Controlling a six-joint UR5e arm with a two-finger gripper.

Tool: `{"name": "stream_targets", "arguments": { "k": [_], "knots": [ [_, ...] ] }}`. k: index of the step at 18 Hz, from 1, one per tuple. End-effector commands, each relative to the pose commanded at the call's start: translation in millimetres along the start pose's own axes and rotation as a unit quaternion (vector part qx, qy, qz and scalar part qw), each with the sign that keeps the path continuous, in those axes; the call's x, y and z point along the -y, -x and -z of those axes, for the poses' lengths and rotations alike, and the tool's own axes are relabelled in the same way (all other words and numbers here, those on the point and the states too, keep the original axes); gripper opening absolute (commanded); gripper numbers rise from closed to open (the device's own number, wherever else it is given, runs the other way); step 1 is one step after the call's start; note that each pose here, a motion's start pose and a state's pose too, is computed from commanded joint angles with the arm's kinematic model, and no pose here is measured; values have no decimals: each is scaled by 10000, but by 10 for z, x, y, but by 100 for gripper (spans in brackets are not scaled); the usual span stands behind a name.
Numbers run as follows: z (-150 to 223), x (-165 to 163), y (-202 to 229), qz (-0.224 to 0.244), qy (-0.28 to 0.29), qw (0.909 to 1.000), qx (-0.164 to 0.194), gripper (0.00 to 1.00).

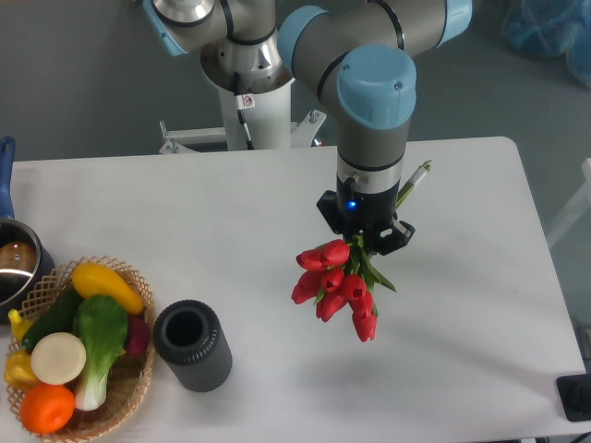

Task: Insert the flowers into the vase
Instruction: 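Carry the red tulip bunch in the gripper toward the black vase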

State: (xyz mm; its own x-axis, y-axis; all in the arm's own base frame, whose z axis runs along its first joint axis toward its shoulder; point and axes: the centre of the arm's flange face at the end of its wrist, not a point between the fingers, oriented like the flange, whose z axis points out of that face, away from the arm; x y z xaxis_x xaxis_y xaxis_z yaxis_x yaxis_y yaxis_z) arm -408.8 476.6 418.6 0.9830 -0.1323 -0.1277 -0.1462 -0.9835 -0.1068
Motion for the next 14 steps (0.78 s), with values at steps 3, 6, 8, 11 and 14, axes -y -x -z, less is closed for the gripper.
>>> {"name": "stream_targets", "arguments": {
  "k": [3, 6, 8, 11, 14],
  "knots": [
    [9, 36, -19, -16, -103, 9999, -40, 0],
    [139, 64, -71, 23, -352, 9994, -66, 0],
    [184, 101, -108, 57, -470, 9988, -85, 0],
    [348, 182, -123, 363, -892, 9954, -27, 0],
    [513, 314, -119, 560, -1630, 9850, 65, 0]
  ]
}}
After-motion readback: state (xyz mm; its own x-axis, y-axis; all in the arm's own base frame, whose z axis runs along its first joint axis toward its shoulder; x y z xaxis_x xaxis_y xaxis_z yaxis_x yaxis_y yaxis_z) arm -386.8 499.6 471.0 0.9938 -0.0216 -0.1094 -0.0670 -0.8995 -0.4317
